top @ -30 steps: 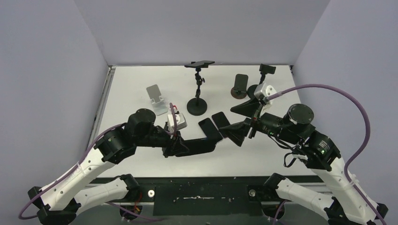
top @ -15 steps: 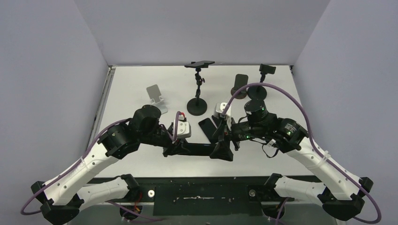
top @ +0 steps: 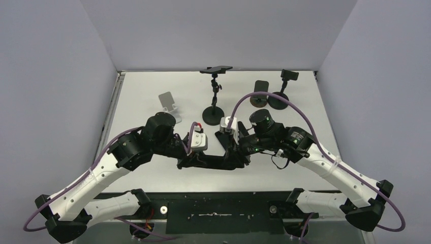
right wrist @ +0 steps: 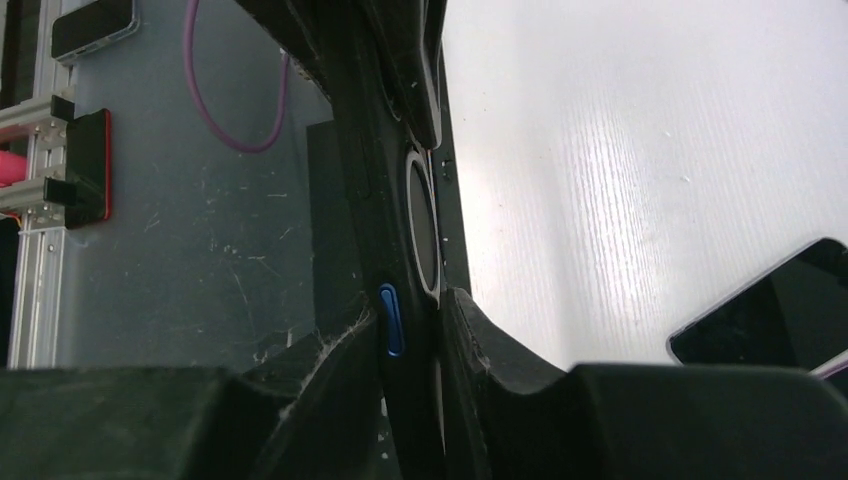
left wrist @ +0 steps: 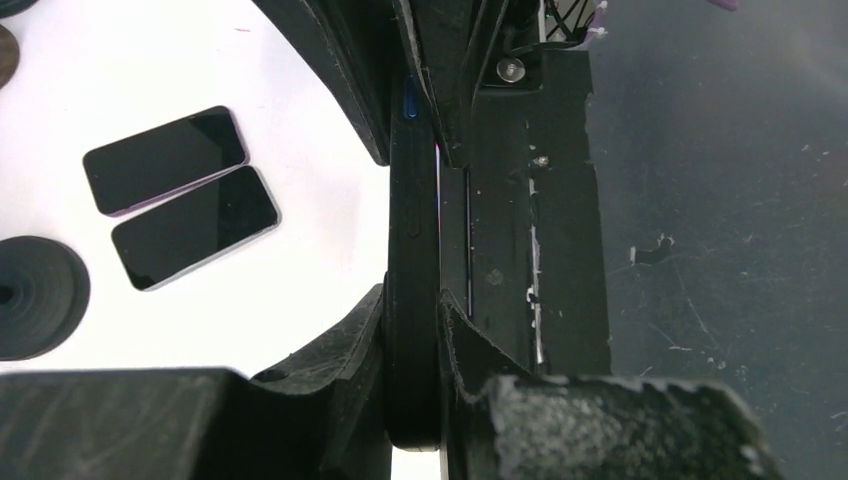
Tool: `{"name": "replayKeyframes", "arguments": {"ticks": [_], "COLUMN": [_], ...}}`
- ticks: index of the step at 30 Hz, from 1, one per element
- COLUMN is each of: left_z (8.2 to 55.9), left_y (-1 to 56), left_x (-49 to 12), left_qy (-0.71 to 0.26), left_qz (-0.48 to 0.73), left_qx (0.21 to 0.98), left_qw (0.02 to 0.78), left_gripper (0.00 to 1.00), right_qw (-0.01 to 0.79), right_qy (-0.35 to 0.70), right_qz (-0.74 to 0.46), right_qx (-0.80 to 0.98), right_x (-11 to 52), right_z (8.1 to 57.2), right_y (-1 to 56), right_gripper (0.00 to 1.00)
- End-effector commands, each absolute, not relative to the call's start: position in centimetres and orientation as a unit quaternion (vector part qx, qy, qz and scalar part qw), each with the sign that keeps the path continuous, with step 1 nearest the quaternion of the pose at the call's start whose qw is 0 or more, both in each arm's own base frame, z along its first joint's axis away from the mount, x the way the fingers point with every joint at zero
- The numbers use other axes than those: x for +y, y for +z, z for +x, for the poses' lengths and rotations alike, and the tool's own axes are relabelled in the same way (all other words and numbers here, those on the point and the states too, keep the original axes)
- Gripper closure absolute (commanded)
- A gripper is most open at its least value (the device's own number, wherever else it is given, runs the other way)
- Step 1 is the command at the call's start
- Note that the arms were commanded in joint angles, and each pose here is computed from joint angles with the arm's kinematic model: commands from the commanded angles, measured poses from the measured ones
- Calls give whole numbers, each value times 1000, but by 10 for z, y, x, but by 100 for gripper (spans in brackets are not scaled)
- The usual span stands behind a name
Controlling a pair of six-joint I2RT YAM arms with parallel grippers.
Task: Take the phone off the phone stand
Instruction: Place the phone at the center of the board.
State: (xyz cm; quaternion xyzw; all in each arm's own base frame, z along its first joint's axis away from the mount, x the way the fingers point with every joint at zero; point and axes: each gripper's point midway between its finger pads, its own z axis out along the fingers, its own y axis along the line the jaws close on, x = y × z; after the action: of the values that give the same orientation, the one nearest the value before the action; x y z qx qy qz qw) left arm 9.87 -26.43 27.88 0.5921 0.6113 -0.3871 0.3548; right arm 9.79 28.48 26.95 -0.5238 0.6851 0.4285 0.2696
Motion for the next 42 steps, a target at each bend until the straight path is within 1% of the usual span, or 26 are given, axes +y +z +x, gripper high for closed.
{"name": "replayKeyframes", "arguments": {"ticks": [1, 3, 6, 7, 8, 9, 10, 13, 15, 18, 20, 24, 32, 37, 42], "left_z": [94, 95, 106, 112, 121, 131, 149, 165, 168, 173, 174, 183, 201, 196, 195], "left_y": [316, 321, 331, 337, 342, 348, 359, 383, 391, 373, 361, 336, 305, 303, 303], "left_x": [-274, -271, -260, -254, -246, -236, -218, -166, -132, -104, -103, -115, -120, -125, -126], "left_qy": [-413, -408, -385, -372, -356, -341, -311, -290, -288, -291, -299, -301, -265, -290, -291], "left_qz": [601, 594, 559, 535, 504, 464, 396, 231, 133, 37, 22, 23, 10, 12, 15], "left_qx": [551, 545, 546, 548, 555, 563, 575, 552, 524, 516, 517, 549, 616, 612, 612], "left_qw": [407, 429, 492, 524, 558, 593, 645, 747, 790, 805, 801, 779, 742, 736, 736], "left_gripper": [100, 70, 41, 32, 14, 4, 3, 3, 3, 3, 3, 3, 3, 3, 3], "right_qw": [317, 332, 371, 387, 402, 418, 430, 458, 464, 445, 434, 422, 375, 356, 336], "right_qy": [446, 453, 464, 464, 465, 463, 460, 456, 458, 461, 464, 468, 448, 434, 416], "right_qz": [-519, -506, -467, -448, -426, -400, -376, -296, -237, -152, -117, -69, -54, -45, -40], "right_qx": [657, 655, 654, 659, 663, 672, 680, 703, 720, 753, 763, 774, 810, 826, 844], "right_x": [293, 295, 300, 301, 302, 302, 301, 301, 302, 308, 314, 328, 360, 370, 374], "right_z": [101, 102, 112, 118, 124, 133, 140, 163, 178, 198, 208, 224, 242, 251, 262], "right_y": [288, 292, 301, 302, 304, 305, 303, 294, 282, 250, 234, 212, 160, 138, 117], "right_gripper": [85, 92, 100, 100, 100, 100, 100, 100, 100, 100, 100, 100, 100, 100, 100]}}
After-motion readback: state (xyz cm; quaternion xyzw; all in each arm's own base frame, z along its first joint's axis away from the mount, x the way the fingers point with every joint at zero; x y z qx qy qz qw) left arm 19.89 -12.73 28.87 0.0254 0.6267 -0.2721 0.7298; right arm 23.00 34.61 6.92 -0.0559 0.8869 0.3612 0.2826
